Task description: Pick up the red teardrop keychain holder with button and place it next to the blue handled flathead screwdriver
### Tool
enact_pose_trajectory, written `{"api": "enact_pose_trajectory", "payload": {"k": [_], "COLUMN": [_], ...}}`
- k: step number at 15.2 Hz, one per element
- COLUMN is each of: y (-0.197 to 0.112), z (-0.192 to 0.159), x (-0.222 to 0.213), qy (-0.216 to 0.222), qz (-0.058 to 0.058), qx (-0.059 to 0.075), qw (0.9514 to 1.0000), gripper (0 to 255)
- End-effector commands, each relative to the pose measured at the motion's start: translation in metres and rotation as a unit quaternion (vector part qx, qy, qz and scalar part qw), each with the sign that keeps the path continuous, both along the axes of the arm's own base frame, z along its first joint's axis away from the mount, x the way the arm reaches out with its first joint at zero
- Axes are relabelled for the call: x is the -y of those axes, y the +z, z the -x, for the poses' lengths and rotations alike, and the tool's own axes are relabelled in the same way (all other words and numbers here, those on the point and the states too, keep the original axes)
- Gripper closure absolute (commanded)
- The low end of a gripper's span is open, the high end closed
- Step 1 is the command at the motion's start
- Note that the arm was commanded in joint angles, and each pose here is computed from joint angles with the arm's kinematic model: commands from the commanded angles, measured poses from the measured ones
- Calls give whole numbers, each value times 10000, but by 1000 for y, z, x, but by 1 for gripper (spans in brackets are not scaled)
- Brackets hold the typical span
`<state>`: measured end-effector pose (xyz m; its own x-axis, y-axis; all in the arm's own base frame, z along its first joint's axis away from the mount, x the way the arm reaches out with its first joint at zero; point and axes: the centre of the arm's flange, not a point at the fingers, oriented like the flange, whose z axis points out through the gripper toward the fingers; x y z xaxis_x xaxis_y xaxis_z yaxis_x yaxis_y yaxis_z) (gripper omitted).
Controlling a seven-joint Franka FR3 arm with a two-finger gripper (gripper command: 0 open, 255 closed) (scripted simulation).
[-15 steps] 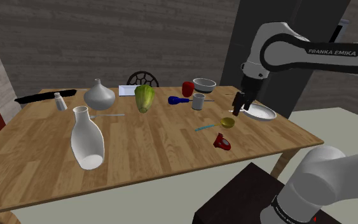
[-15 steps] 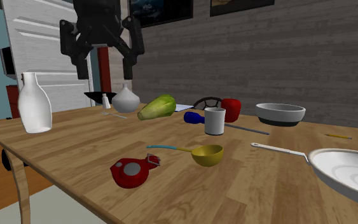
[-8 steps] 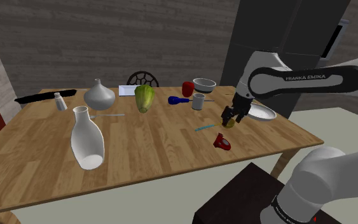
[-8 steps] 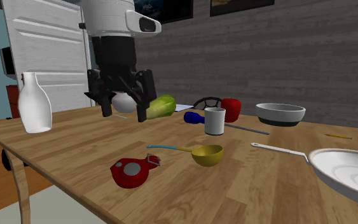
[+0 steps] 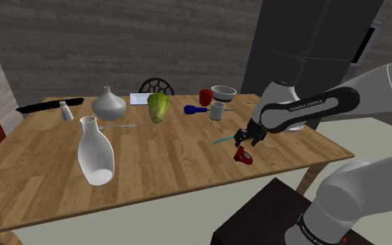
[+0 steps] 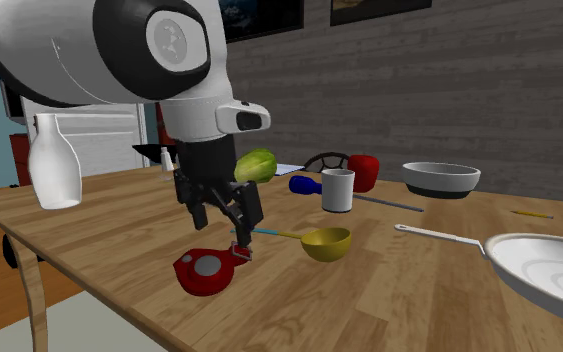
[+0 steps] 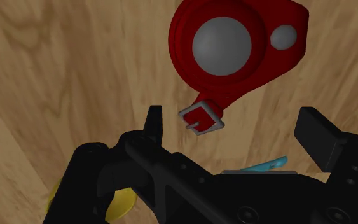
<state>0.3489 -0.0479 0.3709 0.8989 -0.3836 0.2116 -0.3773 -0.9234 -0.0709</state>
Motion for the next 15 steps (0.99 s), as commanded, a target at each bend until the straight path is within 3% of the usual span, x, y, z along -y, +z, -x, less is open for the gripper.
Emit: {"api": "enact_pose_trajectory", "payload": {"k": [1,6,14,15], "y": [-11,-35,-35,-35], "z": [-3,-8,-8,-8], "x": [2,3,3,3], "qy": [-42,-42,-42,-42], "qz": [-1,-1,-1,-1], "qx": [32,32,32,32], "qw": [10000,10000,10000,10000], "gripper": [0,0,0,255]}}
